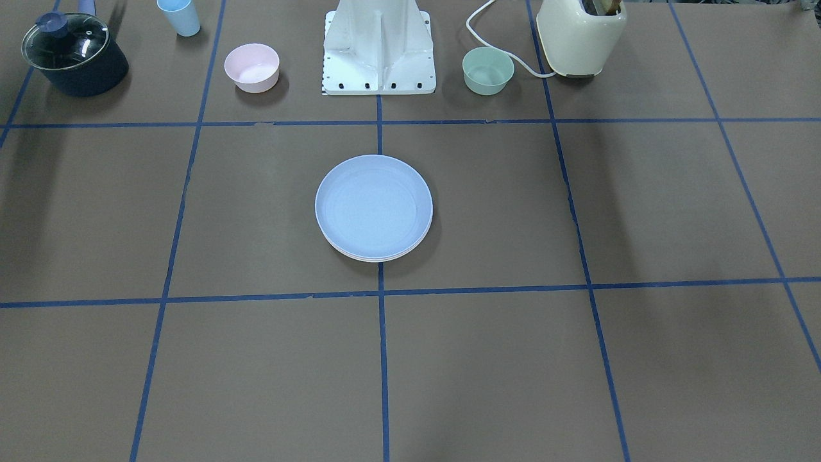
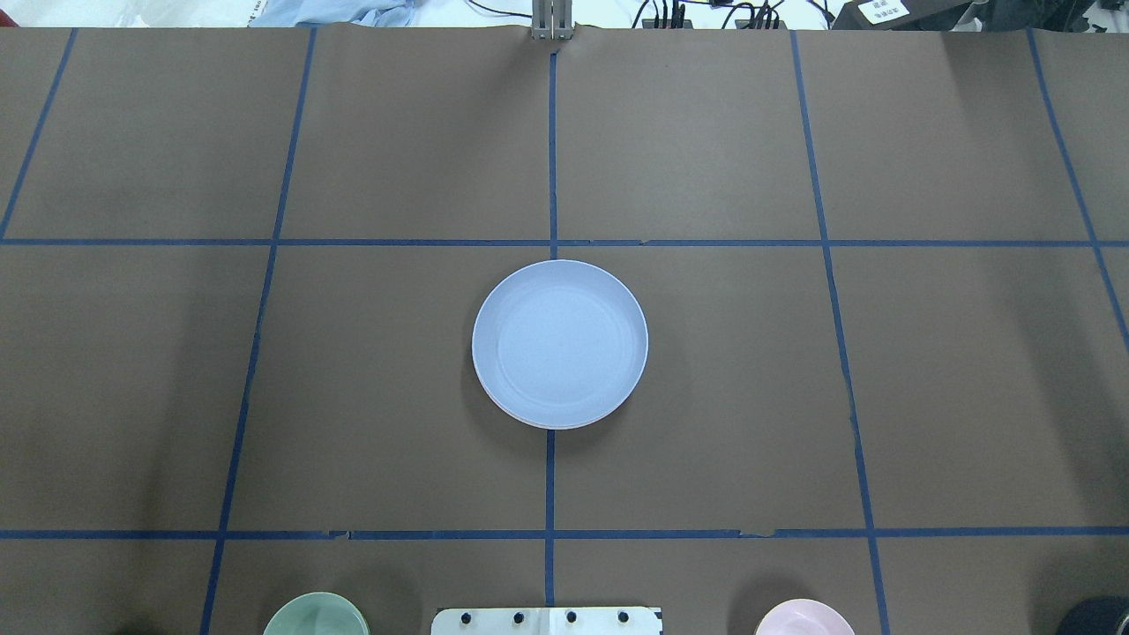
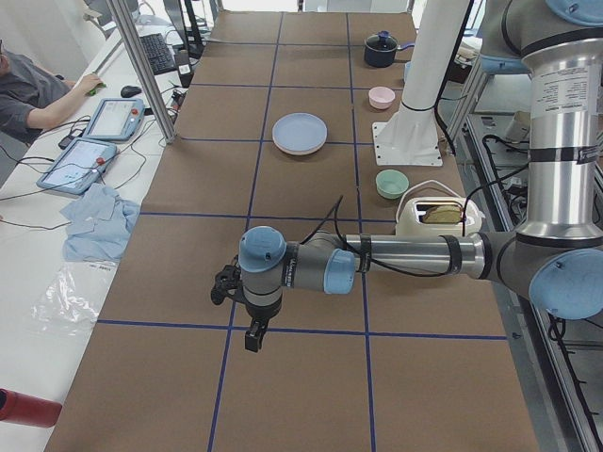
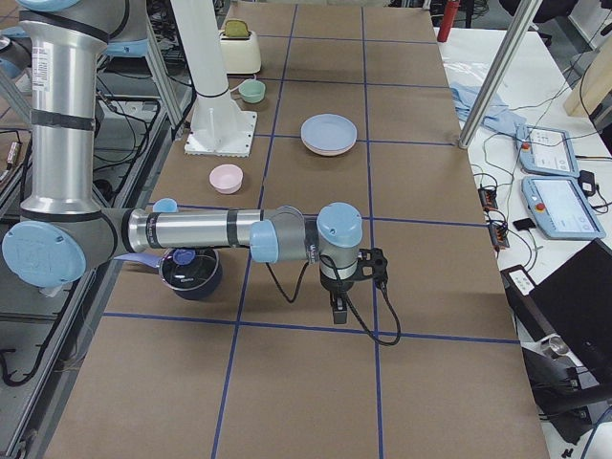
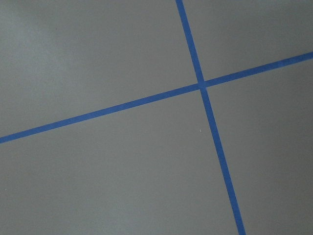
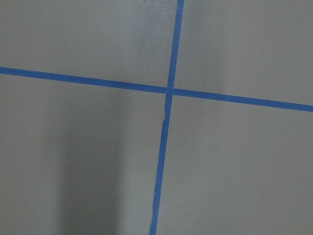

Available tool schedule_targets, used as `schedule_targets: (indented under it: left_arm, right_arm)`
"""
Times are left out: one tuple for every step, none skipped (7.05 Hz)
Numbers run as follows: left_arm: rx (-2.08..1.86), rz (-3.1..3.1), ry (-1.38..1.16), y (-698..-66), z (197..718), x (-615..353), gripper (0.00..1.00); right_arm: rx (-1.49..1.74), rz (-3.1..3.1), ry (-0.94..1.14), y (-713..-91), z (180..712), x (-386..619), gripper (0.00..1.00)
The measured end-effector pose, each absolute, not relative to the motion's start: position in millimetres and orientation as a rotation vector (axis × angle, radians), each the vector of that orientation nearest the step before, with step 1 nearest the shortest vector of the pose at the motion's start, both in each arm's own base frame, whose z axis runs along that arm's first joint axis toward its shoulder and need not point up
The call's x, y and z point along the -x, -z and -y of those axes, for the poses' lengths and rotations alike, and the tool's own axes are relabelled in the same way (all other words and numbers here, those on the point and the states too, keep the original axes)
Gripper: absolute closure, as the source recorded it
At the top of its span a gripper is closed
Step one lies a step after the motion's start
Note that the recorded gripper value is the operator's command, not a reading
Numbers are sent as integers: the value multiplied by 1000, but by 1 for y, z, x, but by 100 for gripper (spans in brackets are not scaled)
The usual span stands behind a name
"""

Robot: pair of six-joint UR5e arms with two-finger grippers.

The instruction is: Stack three plates with pink and blue

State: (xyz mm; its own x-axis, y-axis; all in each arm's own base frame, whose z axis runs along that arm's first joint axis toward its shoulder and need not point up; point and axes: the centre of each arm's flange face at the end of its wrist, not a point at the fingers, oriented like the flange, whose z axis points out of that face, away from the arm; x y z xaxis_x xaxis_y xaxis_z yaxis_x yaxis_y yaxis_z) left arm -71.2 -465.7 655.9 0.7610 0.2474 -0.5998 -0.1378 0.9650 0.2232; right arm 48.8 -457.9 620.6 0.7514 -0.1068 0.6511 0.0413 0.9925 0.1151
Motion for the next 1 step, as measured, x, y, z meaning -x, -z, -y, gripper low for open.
schedule_targets:
  left_arm:
    - [-169, -675, -210, -656, 465, 71, 0]
  right_arm:
    - [-96, 717, 81, -621, 458, -49, 0]
